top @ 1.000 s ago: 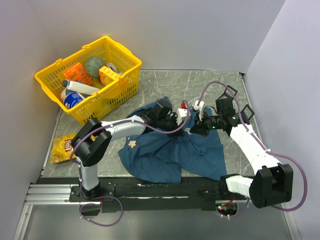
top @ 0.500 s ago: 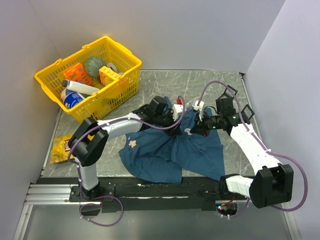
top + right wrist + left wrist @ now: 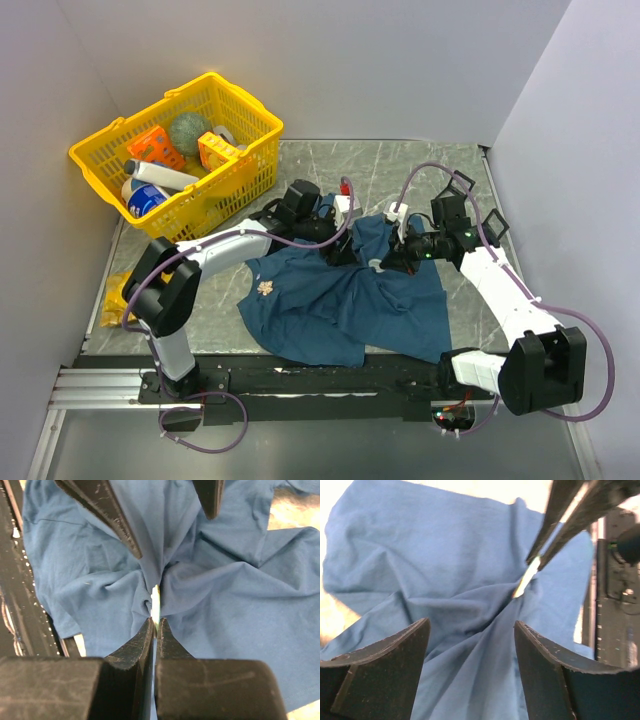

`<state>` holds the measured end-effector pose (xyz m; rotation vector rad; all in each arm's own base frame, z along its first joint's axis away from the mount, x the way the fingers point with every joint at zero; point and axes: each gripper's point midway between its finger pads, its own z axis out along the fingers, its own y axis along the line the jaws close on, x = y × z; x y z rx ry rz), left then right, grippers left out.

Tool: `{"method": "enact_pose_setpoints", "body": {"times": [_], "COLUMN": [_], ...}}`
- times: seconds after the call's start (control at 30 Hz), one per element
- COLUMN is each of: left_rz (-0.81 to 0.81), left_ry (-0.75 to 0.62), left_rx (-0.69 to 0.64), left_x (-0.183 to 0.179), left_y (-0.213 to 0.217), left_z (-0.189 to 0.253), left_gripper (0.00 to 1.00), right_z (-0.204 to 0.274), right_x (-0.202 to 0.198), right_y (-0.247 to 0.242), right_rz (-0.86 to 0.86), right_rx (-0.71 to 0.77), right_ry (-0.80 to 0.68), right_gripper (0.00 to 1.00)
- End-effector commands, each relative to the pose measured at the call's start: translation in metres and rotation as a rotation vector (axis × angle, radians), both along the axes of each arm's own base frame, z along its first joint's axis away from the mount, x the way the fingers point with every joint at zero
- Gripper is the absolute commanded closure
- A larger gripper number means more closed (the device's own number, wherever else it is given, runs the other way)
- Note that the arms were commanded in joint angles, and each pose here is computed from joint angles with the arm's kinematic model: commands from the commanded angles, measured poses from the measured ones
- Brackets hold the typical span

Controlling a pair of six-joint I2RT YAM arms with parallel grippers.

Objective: Remove the brooch from the garment
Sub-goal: Remove the brooch from the clothes.

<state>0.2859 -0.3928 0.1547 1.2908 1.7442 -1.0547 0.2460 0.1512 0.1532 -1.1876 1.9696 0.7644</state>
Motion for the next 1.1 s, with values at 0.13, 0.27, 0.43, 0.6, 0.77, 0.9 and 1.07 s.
{"method": "enact_pose_setpoints", "body": {"times": [0.13,0.27,0.43,0.6,0.77,0.9,1.07], "left_rz": [-0.097,-0.086,-0.097,-0.102,-0.118,-0.142,-0.144], "left_ry": [0.043,0.027,0.045,0.03,0.043,0.061,0.056], "left_rx": [-0.089,-0.091,-0.095,-0.105,-0.111,-0.117,-0.116], "left_x": [-0.021,-0.018,-0.02,-0.022,-0.025,-0.03,-0.032], "left_y": [-0.009,-0.009,-0.01,-0.01,-0.01,-0.011,-0.01], "left_z": [0.023,0.022,0.021,0.025,0.024,0.023,0.025], "left_gripper": [0.25,0.25,0.25,0.25,0.24,0.24,0.24], "right_z": [0.014,0.015,0.014,0.017,0.018,0.022,0.025], "right_x": [0.001,0.002,-0.006,-0.004,-0.007,-0.008,-0.006], "right_y": [0.008,0.008,0.01,0.012,0.012,0.013,0.006], "right_rz": [0.027,0.031,0.07,0.067,0.07,0.074,0.051], "right_rx": [0.062,0.06,0.059,0.069,0.085,0.113,0.157], "right_ry": [0.017,0.022,0.116,0.123,0.12,0.116,0.114], "right_gripper": [1.0,1.0,1.0,1.0,1.0,1.0,1.0]}}
